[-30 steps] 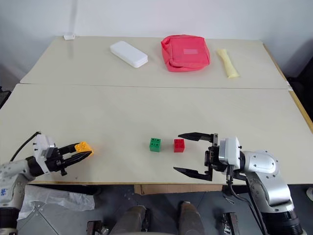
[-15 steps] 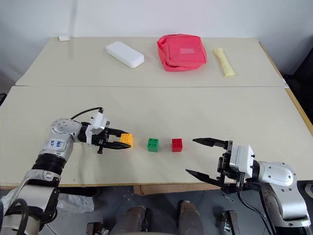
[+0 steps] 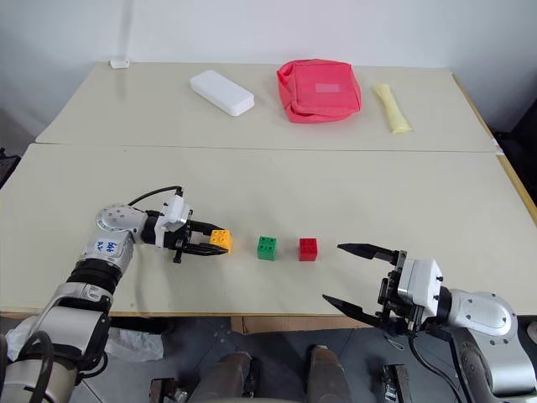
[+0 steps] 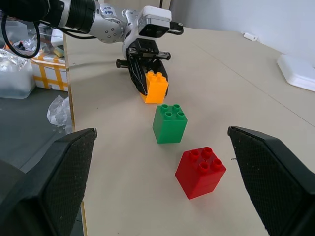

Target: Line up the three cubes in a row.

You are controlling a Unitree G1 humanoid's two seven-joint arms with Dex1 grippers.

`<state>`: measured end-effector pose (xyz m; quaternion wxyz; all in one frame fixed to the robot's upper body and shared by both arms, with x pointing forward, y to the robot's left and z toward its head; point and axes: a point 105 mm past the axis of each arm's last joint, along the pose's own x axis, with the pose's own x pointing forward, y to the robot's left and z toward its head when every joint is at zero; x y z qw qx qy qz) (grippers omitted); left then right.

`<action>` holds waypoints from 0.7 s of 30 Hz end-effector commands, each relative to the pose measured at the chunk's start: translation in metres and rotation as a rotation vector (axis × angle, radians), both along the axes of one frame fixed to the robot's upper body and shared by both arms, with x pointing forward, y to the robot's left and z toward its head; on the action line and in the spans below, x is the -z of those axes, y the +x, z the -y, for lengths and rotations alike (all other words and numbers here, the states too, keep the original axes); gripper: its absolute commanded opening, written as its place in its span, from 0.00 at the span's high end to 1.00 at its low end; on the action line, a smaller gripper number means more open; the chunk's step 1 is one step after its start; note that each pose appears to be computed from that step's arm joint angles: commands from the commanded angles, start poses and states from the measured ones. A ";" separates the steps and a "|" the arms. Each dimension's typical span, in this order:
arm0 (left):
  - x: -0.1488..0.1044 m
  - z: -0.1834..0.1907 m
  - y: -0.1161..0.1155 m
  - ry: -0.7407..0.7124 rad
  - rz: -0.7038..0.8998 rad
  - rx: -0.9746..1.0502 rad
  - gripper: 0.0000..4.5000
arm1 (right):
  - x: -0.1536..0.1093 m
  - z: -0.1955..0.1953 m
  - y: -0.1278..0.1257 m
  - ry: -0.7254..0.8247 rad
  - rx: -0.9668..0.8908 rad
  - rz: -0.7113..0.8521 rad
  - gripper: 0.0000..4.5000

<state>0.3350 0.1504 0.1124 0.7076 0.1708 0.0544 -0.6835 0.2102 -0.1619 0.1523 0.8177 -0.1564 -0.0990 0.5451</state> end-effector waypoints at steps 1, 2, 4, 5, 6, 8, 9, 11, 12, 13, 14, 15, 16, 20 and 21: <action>-0.025 -0.006 -0.007 -0.038 0.046 0.047 0.31 | -0.009 0.002 0.002 0.030 0.011 0.030 0.00; -0.029 -0.012 -0.011 -0.037 0.052 0.048 0.24 | -0.010 0.004 0.004 0.034 0.012 0.029 0.00; -0.034 -0.024 -0.020 -0.017 0.055 0.036 0.11 | -0.010 0.007 0.005 0.015 -0.002 0.026 0.00; -0.037 -0.035 -0.025 -0.019 0.064 0.002 0.05 | -0.010 0.009 0.006 0.001 -0.012 0.026 0.00; -0.039 -0.042 -0.028 -0.020 0.068 -0.022 0.01 | -0.010 0.011 0.007 -0.006 -0.018 0.025 0.00; -0.044 -0.065 -0.038 -0.035 0.073 -0.115 0.01 | -0.015 0.014 0.012 -0.027 -0.044 0.043 0.00; -0.046 -0.071 -0.041 -0.037 0.069 -0.139 0.01 | -0.017 0.015 0.014 -0.032 -0.051 0.051 0.00; -0.048 -0.084 -0.043 -0.026 0.097 -0.231 0.01 | -0.022 0.017 0.018 -0.061 -0.080 0.068 0.00; -0.048 -0.090 -0.041 -0.006 0.116 -0.289 0.01 | -0.025 0.018 0.020 -0.078 -0.091 0.068 0.00; -0.047 -0.094 -0.039 0.008 0.128 -0.328 0.01 | -0.026 0.019 0.021 -0.089 -0.098 0.068 0.00; -0.047 -0.101 -0.039 0.010 0.156 -0.350 0.01 | -0.028 0.018 0.022 -0.100 -0.111 0.067 0.00; -0.047 -0.107 -0.039 0.014 0.185 -0.384 0.01 | -0.029 0.017 0.022 -0.112 -0.132 0.054 0.00; -0.048 -0.111 -0.039 0.012 0.210 -0.414 0.01 | -0.028 0.016 0.021 -0.127 -0.150 0.036 0.00; -0.051 -0.117 -0.041 -0.007 0.235 -0.468 0.01 | -0.024 0.021 0.025 -0.161 -0.156 0.037 0.00; -0.052 -0.116 -0.042 -0.016 0.233 -0.466 0.01 | -0.024 0.023 0.027 -0.161 -0.148 0.039 0.00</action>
